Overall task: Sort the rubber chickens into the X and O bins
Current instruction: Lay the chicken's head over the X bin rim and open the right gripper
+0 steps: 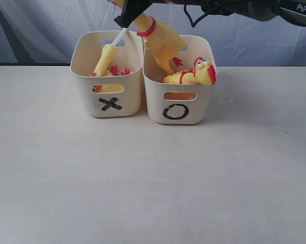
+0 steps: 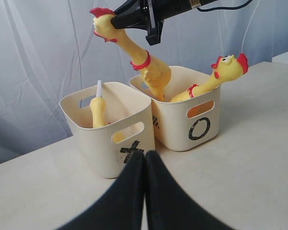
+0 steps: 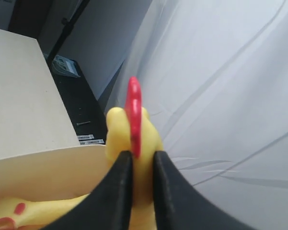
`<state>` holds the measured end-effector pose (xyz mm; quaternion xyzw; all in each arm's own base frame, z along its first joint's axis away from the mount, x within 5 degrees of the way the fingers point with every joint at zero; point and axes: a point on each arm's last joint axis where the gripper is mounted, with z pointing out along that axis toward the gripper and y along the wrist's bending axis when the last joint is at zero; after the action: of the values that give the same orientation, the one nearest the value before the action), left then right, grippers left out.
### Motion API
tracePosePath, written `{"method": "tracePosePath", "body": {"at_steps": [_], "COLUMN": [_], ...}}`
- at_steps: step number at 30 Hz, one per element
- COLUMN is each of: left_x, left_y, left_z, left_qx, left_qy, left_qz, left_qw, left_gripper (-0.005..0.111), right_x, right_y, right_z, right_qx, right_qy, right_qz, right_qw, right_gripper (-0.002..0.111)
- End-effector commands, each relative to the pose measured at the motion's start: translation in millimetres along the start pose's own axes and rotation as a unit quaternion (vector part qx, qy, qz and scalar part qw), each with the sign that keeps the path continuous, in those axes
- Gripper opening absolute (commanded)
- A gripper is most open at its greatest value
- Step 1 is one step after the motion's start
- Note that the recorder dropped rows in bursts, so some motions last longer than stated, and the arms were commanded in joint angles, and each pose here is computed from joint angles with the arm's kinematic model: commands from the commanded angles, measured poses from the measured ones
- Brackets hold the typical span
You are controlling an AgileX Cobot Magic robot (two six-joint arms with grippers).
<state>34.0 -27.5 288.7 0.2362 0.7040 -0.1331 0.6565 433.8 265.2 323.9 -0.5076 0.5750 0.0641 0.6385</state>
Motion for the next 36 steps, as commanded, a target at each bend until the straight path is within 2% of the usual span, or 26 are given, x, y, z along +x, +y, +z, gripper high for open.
{"method": "tracePosePath", "body": {"at_steps": [1, 9, 15, 20, 28, 32, 36], "left_x": [-2, -2, -2, -2, -2, -2, -2], "left_y": [0.2, 0.2, 0.3, 0.3, 0.3, 0.5, 0.5], "left_z": [-2, -2, -2, -2, -2, -2, -2], "left_qx": [-0.001, -0.001, -0.002, -0.002, -0.002, -0.003, -0.003], "left_qy": [-0.006, -0.006, -0.005, -0.005, -0.005, -0.005, -0.005], "left_qz": [0.002, 0.002, 0.004, 0.004, 0.004, 0.006, 0.006], "left_qw": [1.0, 1.0, 1.0, 1.0, 1.0, 1.0, 1.0], "left_gripper": [0.0, 0.0, 0.0, 0.0, 0.0, 0.0, 0.0], "right_x": [-8, -7, -3, -4, 30, 29, 21], "right_y": [-6, -8, -15, -16, 12, 15, 15], "right_z": [-6, -6, -6, -7, -6, -9, -14], "right_qx": [0.009, 0.016, 0.056, 0.058, 0.01, 0.003, -0.008], "right_qy": [-0.006, -0.002, 0.024, 0.025, 0.068, 0.067, 0.052], "right_qz": [-0.032, -0.063, -0.071, -0.081, -0.062, -0.058, -0.007], "right_qw": [0.999, 0.998, 0.996, 0.995, 0.996, 0.996, 0.999], "right_gripper": [-0.001, -0.001, -0.001, -0.001, -0.001, -0.001, -0.001]}}
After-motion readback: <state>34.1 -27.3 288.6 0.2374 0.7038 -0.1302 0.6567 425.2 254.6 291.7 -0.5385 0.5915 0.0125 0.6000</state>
